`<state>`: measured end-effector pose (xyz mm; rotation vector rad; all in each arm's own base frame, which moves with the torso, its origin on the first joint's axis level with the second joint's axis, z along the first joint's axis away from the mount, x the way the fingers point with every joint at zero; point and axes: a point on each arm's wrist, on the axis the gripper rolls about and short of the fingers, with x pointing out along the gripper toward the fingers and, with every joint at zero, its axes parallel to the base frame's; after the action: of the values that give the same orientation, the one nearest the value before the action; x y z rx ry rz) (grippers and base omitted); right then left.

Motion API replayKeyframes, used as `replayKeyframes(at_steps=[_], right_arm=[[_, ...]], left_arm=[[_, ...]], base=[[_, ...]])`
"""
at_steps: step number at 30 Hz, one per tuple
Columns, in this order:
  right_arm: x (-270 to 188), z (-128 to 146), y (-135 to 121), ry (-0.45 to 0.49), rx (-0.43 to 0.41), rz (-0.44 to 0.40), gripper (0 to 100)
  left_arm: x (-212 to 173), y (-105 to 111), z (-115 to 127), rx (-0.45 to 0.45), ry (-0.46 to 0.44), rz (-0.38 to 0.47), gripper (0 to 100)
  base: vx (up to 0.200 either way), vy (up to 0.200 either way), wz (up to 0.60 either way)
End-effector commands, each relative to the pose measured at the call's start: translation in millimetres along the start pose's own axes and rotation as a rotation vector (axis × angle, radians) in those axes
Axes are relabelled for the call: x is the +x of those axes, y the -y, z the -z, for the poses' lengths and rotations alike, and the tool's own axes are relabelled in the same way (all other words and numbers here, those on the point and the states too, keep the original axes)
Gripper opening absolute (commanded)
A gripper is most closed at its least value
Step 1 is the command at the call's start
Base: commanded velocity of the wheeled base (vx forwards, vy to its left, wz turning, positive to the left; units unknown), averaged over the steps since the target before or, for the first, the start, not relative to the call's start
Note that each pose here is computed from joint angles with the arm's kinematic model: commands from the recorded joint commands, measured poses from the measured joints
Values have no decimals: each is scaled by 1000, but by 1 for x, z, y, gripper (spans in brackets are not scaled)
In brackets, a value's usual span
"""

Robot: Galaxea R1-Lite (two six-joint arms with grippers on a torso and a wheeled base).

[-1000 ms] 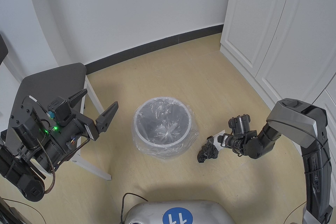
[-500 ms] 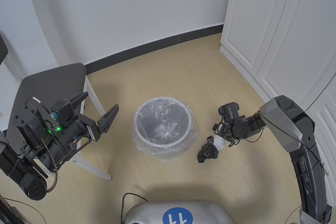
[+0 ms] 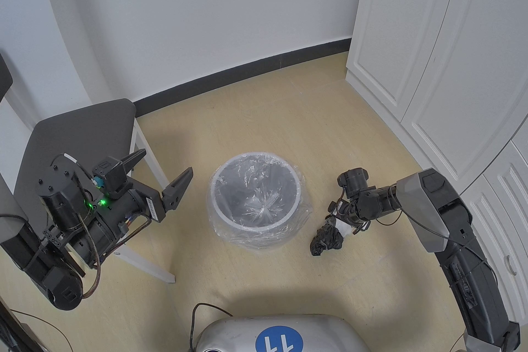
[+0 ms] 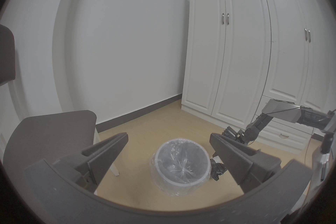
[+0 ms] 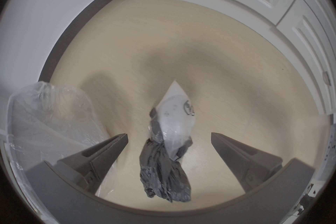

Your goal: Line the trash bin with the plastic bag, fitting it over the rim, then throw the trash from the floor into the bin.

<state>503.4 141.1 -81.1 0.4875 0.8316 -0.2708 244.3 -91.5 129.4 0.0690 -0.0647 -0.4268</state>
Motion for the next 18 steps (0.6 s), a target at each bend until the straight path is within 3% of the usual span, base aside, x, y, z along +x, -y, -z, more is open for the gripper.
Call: replayKeyframes(at_steps=[1,7,18], right_arm=[[13,11,8,-23,-15,15,100],[16,22,6,-52,-79,12,100],[16,25,1,-105,-136,-75,100]], left_arm=[[4,2,5,-2,-17,7,100],[3,2,6,-2,-23,9,100],[4,2,6,-2,-19,7,100]], base=[[0,0,0],[0,0,0],[0,0,0]])
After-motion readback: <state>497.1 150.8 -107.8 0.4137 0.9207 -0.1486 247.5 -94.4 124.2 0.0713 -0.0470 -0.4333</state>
